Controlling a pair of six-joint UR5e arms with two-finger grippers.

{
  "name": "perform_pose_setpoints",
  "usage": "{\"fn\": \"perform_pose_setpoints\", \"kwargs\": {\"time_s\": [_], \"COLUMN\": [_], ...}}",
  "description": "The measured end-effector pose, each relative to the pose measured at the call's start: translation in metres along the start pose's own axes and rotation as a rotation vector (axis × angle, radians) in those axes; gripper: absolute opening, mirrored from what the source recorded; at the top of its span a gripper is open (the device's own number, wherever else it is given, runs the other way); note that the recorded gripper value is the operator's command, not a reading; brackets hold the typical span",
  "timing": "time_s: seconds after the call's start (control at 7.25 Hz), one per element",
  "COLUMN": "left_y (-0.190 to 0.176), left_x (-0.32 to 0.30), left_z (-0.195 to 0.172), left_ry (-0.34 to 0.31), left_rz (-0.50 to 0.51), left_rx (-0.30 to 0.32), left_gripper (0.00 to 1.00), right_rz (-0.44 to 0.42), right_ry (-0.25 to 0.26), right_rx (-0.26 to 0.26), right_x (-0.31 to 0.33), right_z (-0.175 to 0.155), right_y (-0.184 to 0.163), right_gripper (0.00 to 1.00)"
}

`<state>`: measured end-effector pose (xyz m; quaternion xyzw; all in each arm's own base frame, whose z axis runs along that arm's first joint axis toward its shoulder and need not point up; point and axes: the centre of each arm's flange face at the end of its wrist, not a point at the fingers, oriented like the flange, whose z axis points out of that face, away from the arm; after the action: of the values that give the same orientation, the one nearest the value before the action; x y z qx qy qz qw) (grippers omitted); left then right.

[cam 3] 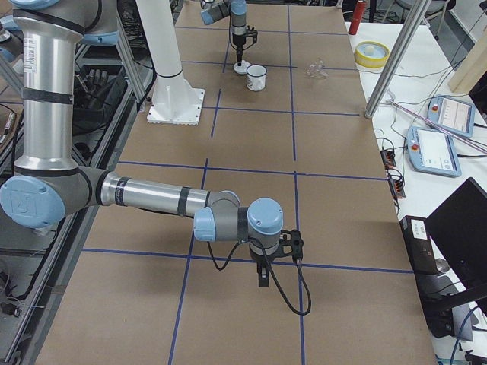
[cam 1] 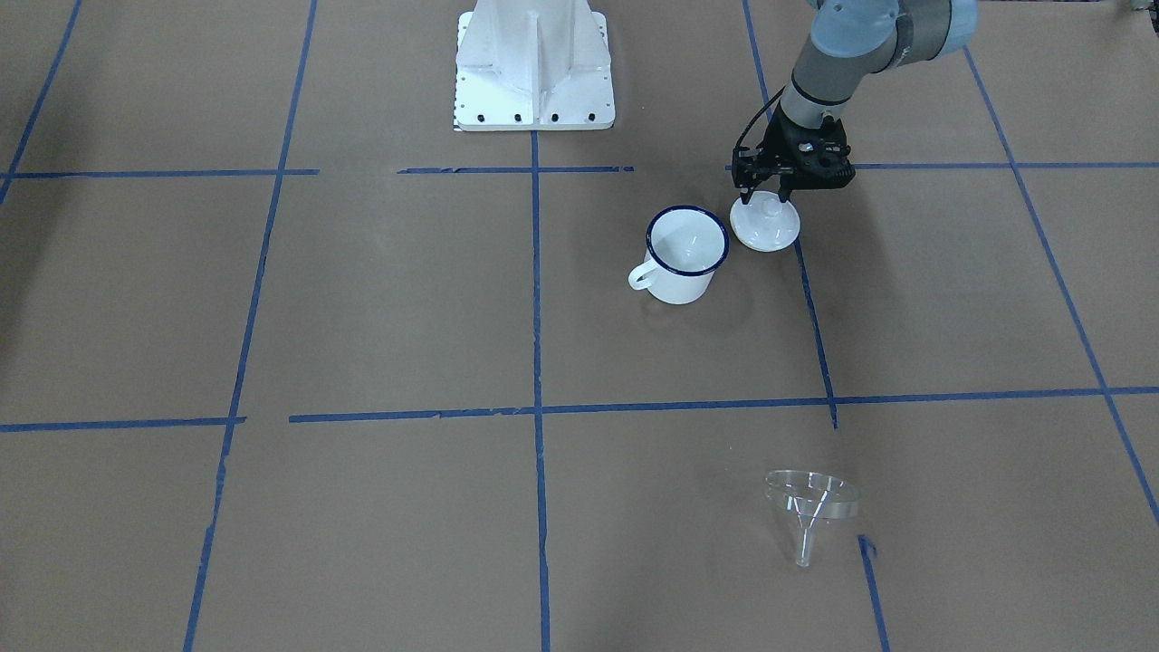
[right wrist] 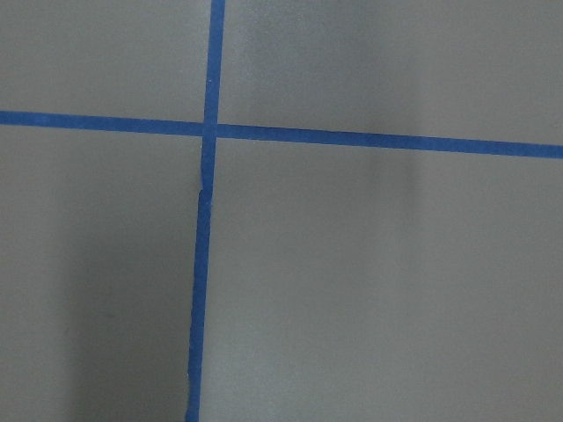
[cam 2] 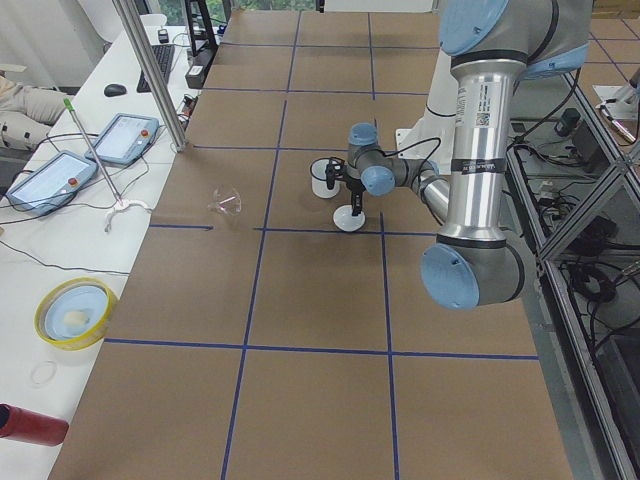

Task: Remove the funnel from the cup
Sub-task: 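Lift the white lid with the left gripper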

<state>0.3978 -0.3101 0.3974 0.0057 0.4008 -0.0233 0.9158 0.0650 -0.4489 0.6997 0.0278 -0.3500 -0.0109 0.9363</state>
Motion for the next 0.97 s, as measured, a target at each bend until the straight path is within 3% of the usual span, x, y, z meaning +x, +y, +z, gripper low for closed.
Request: {"fn": "perform_pose_setpoints", "kwargs": {"time_s": [0.41, 0.97], "left_y": [-0.007, -0.017], "left_x": [-0.007, -0.012], "left_z": [0.006, 0.003], "left_ry": [-0.018, -0.021], "left_rz": [-0.008, -0.024], "left_rx": [0.005, 0.021], "left_gripper": [0.53, 0.49], "right_rz": [0.0, 0.0], "right_ry": [0.0, 0.0], "right_rx": [0.0, 0.0], "right_x": [0.0, 0.0], "right_z": [0.0, 0.0], "right_y": [0.0, 0.0], "right_gripper": [1.0, 1.0]}}
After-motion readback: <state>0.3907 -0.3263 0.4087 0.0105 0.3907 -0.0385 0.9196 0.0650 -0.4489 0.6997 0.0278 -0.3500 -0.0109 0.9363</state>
